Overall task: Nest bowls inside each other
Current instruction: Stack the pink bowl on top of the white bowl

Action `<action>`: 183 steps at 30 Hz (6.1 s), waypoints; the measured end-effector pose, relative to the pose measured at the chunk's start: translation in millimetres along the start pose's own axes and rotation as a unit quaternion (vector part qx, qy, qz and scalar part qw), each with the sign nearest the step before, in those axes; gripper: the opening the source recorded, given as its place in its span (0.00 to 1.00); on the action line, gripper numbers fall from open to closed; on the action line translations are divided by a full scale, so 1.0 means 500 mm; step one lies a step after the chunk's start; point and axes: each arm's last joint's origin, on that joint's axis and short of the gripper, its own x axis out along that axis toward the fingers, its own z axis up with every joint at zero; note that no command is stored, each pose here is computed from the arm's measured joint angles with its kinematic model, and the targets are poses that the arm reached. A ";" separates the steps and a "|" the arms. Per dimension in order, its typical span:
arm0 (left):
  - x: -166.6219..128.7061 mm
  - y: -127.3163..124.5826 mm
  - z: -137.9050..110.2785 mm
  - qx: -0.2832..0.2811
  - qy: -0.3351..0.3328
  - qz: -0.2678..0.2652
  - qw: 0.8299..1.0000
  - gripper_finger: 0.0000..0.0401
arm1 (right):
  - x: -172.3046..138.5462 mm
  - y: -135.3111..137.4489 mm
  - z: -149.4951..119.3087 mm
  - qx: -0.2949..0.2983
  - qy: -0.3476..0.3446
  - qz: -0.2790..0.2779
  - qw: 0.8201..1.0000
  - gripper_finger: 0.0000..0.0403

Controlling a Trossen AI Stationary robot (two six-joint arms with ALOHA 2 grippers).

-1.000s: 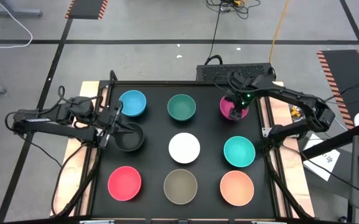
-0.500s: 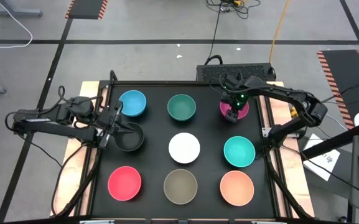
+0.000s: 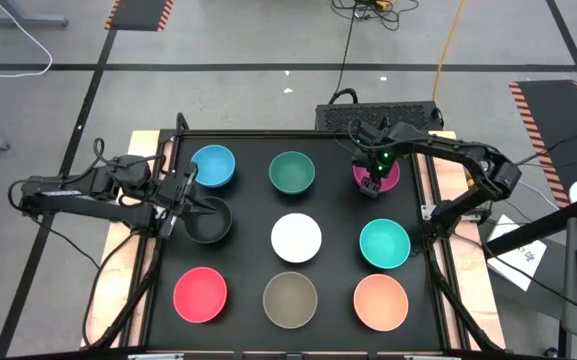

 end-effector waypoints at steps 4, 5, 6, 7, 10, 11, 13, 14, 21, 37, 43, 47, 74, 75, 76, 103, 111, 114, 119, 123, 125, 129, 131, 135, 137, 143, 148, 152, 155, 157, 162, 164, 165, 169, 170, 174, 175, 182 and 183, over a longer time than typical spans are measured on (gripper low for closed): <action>0.000 0.000 0.000 0.000 0.000 0.000 1.000 0.09 | 0.000 -0.001 0.002 0.005 -0.005 -0.002 1.000 0.50; 0.000 0.000 0.000 0.000 0.000 0.000 1.000 0.09 | 0.000 -0.001 0.002 0.007 -0.004 -0.010 1.000 0.50; 0.000 0.000 0.000 0.000 0.000 0.000 1.000 0.09 | 0.000 -0.002 0.002 0.009 -0.002 -0.016 1.000 0.50; 0.000 0.000 0.000 0.000 0.000 0.000 1.000 0.09 | 0.000 -0.003 0.001 0.011 -0.001 -0.024 1.000 0.50; 0.000 0.000 0.000 0.000 0.000 0.000 1.000 0.09 | 0.000 -0.003 0.001 0.011 -0.001 -0.026 1.000 0.50; 0.000 0.000 0.000 0.000 0.000 0.000 1.000 0.09 | 0.000 -0.003 0.001 0.011 -0.001 -0.026 1.000 0.50; 0.000 0.000 0.000 0.000 0.000 0.000 1.000 0.09 | 0.000 -0.003 0.001 0.011 -0.001 -0.026 1.000 0.50; 0.000 0.000 0.000 0.000 0.000 0.000 1.000 0.09 | 0.000 -0.003 0.002 0.010 -0.001 -0.026 1.000 0.50; 0.000 0.000 0.000 0.000 0.000 0.000 1.000 0.09 | 0.000 -0.004 0.004 0.000 -0.006 -0.026 1.000 0.44; 0.000 0.000 0.000 0.002 0.000 0.000 1.000 0.09 | 0.001 0.002 0.006 -0.053 -0.008 -0.031 0.998 0.01; 0.000 0.000 0.000 0.002 0.000 0.000 1.000 0.09 | -0.022 0.007 0.006 -0.057 -0.002 -0.043 0.997 0.01; 0.000 0.000 0.000 0.002 0.000 0.000 1.000 0.09 | -0.059 0.022 0.012 -0.064 -0.021 -0.046 0.997 0.00; 0.000 0.000 0.000 0.004 0.000 0.001 1.000 0.09 | -0.193 0.279 0.009 -0.187 -0.109 -0.021 0.976 0.00; 0.000 0.000 0.000 0.004 0.000 0.001 1.000 0.09 | -0.194 0.289 0.007 -0.191 -0.111 -0.018 0.975 0.00; 0.000 0.000 0.000 0.004 0.000 0.001 1.000 0.09 | -0.194 0.298 0.004 -0.197 -0.114 -0.015 0.974 0.00; 0.000 0.000 0.000 0.004 0.000 0.002 1.000 0.09 | -0.162 0.519 0.065 -0.309 -0.089 0.016 0.947 0.00; 0.000 0.000 0.000 0.005 0.000 0.002 1.000 0.09 | -0.154 0.549 0.089 -0.327 -0.090 0.018 0.941 0.00; 0.000 0.000 0.000 0.010 0.000 0.002 1.000 0.09 | -0.147 0.552 0.095 -0.327 -0.086 0.017 0.941 0.00; 0.000 0.000 0.000 0.017 0.000 0.002 1.000 0.09 | -0.133 0.555 0.103 -0.325 -0.080 0.017 0.942 0.00; 0.000 0.000 0.000 0.018 0.000 0.002 1.000 0.09 | -0.114 0.563 0.113 -0.323 -0.075 0.032 0.943 0.00; 0.000 0.000 0.000 0.018 0.000 0.002 1.000 0.09 | -0.103 0.566 0.118 -0.323 -0.069 0.034 0.943 0.00; 0.000 0.000 0.000 0.018 0.000 0.002 1.000 0.09 | -0.089 0.569 0.123 -0.319 -0.059 0.035 0.945 0.00; 0.000 0.000 0.000 0.018 0.000 0.002 1.000 0.09 | -0.087 0.570 0.125 -0.319 -0.060 0.035 0.945 0.00; 0.000 0.000 0.000 0.019 0.000 0.002 1.000 0.09 | -0.086 0.571 0.126 -0.312 -0.063 0.037 0.947 0.00; 0.000 0.000 0.000 0.023 0.000 0.001 1.000 0.09 | -0.086 0.572 0.128 -0.310 -0.068 0.038 0.948 0.00; 0.000 0.000 0.000 0.023 0.000 0.001 1.000 0.09 | -0.075 0.576 0.134 -0.308 -0.069 0.040 0.948 0.00; 0.000 0.000 0.000 0.022 0.001 0.001 1.000 0.09 | -0.041 0.583 0.141 -0.313 -0.048 0.034 0.948 0.00; 0.000 0.000 0.000 0.022 0.001 0.000 1.000 0.09 | -0.023 0.585 0.146 -0.311 -0.036 0.029 0.949 0.00; 0.000 0.000 -0.001 0.021 0.003 0.000 1.000 0.09 | -0.023 0.584 0.146 -0.307 -0.036 0.030 0.951 0.00; 0.000 0.000 -0.003 0.020 0.008 0.000 1.000 0.09 | -0.023 0.586 0.147 -0.304 -0.039 0.031 0.951 0.03; 0.000 0.000 -0.004 0.017 0.011 -0.001 1.000 0.09 | -0.028 0.588 0.148 -0.300 -0.047 0.041 0.952 0.13; 0.000 0.000 -0.004 0.017 0.011 -0.001 1.000 0.09 | -0.028 0.592 0.150 -0.299 -0.051 0.058 0.951 0.17; 0.000 0.000 -0.004 0.017 0.012 -0.001 1.000 0.09 | -0.028 0.593 0.151 -0.296 -0.054 0.064 0.951 0.19; 0.000 0.000 -0.004 0.017 0.011 -0.001 1.000 0.09 | -0.029 0.597 0.156 -0.286 -0.069 0.072 0.953 0.25; 0.000 0.000 -0.004 0.017 0.011 -0.001 1.000 0.09 | -0.030 0.599 0.158 -0.285 -0.073 0.074 0.953 0.26; 0.000 0.000 -0.004 0.017 0.011 -0.001 1.000 0.09 | -0.030 0.604 0.158 -0.283 -0.081 0.078 0.953 0.28; 0.000 0.000 -0.004 0.016 0.011 -0.001 1.000 0.09 | -0.030 0.606 0.156 -0.284 -0.080 0.079 0.952 0.28; 0.000 0.000 -0.004 0.014 0.011 -0.001 1.000 0.09 | -0.022 0.626 0.142 -0.287 -0.082 0.084 0.951 0.27; 0.000 0.000 -0.004 0.014 0.011 -0.001 1.000 0.09 | -0.019 0.627 0.141 -0.285 -0.082 0.084 0.951 0.26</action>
